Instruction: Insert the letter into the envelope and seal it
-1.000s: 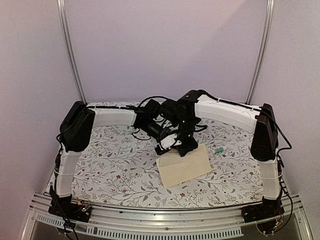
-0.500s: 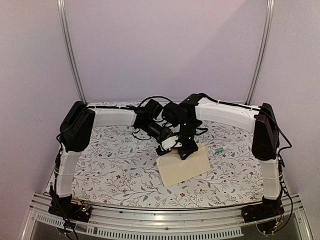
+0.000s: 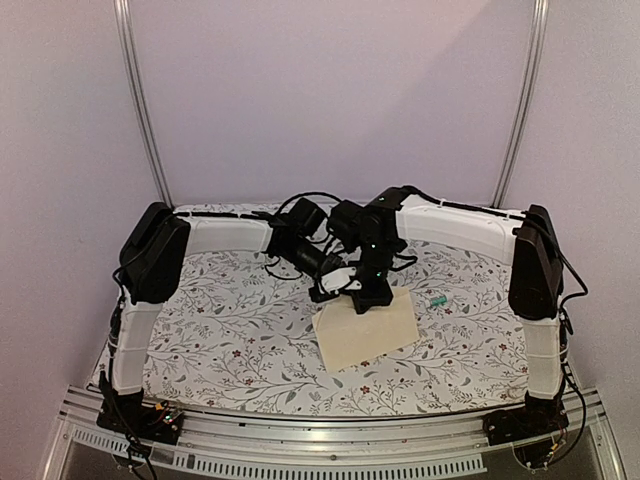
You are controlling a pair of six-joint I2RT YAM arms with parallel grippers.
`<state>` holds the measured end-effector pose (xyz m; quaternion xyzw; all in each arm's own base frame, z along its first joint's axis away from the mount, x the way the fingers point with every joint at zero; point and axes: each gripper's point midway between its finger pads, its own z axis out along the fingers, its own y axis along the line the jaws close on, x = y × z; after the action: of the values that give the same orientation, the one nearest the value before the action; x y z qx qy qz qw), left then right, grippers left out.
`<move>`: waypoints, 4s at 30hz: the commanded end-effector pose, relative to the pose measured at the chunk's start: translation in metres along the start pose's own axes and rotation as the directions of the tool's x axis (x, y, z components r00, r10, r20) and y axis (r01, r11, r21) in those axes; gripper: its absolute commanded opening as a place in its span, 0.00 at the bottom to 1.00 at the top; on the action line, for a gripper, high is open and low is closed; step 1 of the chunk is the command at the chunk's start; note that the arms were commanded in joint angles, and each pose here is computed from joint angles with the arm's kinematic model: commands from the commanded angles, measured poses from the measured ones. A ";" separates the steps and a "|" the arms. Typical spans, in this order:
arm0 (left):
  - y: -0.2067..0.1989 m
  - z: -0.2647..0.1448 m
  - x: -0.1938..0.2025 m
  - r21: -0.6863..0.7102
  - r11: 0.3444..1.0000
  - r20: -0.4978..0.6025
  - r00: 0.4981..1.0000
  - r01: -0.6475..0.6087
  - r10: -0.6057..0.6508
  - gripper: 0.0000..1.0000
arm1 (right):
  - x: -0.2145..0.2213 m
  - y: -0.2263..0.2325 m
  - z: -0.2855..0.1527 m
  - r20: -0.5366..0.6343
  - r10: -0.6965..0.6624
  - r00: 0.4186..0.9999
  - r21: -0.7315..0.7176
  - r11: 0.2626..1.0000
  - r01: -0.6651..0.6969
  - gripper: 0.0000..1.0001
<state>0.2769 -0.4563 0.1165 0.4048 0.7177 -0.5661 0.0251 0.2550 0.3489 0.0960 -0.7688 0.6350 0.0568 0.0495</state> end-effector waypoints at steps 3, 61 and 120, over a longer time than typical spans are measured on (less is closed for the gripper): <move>-0.003 -0.001 -0.004 0.029 0.999 0.016 0.999 -0.031 0.030 0.00 | -0.013 0.001 -0.021 0.065 -0.008 0.998 -0.005 1.000 0.009 0.00; 0.003 -0.004 -0.012 0.087 0.996 0.047 0.998 0.026 -0.030 0.00 | -0.007 0.023 0.019 -0.106 -0.304 0.947 -0.069 0.952 0.298 0.00; 0.019 -0.018 -0.014 0.094 0.991 0.094 0.990 0.097 -0.105 0.00 | -0.033 0.007 -0.055 0.206 -0.211 0.955 0.227 0.960 0.163 0.35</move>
<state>0.2967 -0.4525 0.1119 0.3504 0.7112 -0.6094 0.0118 0.2453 0.3485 0.1371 -0.8241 0.5491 0.0170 0.1381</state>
